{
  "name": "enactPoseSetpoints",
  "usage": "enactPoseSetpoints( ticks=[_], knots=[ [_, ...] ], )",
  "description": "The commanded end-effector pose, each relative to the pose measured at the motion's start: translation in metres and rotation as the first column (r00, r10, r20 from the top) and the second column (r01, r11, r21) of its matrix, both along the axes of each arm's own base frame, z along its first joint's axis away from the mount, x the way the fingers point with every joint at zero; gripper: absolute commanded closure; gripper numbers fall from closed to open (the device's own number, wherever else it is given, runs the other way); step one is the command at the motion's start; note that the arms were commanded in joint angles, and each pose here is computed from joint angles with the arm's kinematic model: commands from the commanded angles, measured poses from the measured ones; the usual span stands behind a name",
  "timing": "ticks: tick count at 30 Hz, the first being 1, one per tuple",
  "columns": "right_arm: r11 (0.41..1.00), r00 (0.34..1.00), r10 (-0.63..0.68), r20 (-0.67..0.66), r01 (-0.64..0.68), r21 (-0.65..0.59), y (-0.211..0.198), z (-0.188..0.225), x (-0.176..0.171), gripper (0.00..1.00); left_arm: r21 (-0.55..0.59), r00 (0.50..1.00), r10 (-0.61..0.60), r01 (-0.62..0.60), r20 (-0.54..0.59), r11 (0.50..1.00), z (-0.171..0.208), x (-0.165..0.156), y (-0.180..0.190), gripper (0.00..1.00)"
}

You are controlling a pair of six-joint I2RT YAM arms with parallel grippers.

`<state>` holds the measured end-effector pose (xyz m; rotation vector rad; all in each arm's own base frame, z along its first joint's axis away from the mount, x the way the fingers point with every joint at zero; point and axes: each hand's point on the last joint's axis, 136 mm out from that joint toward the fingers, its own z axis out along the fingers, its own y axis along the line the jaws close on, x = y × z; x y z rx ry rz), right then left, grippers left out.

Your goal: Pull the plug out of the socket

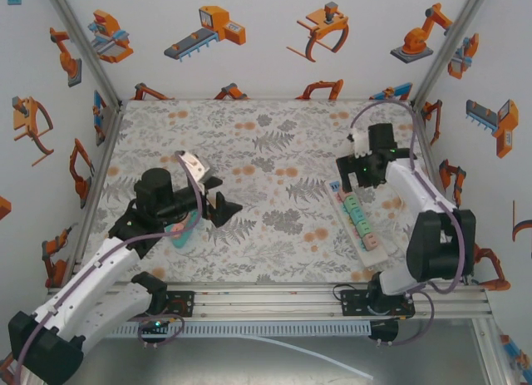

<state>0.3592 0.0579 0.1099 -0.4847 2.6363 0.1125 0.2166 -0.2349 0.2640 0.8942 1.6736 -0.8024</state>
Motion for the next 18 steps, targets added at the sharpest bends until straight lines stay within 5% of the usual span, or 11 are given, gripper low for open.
enactPoseSetpoints(
  ticks=[1,12,15,18],
  knots=[
    [0.993,0.985,0.056,-0.161,-0.073,-0.098,0.005,-0.023,-0.031,0.01,0.066,0.993,-0.117,0.115,0.029,0.991,-0.005,-0.016,-0.013,0.03],
    [0.983,0.961,0.101,-0.256,-0.136,-0.122,0.019,-0.079,-0.034,0.02,0.119,0.996,-0.067,0.061,0.053,0.991,-0.010,-0.008,-0.014,0.03],
    [0.980,0.952,0.139,-0.272,-0.171,-0.099,0.028,-0.086,-0.037,0.16,0.127,0.997,-0.051,0.043,0.057,0.991,-0.010,-0.006,-0.012,0.03],
    [0.973,0.945,0.185,-0.270,-0.214,-0.082,0.039,-0.085,-0.039,0.42,0.139,0.998,-0.035,0.027,0.056,0.990,-0.009,-0.007,-0.008,0.03]
  ],
)
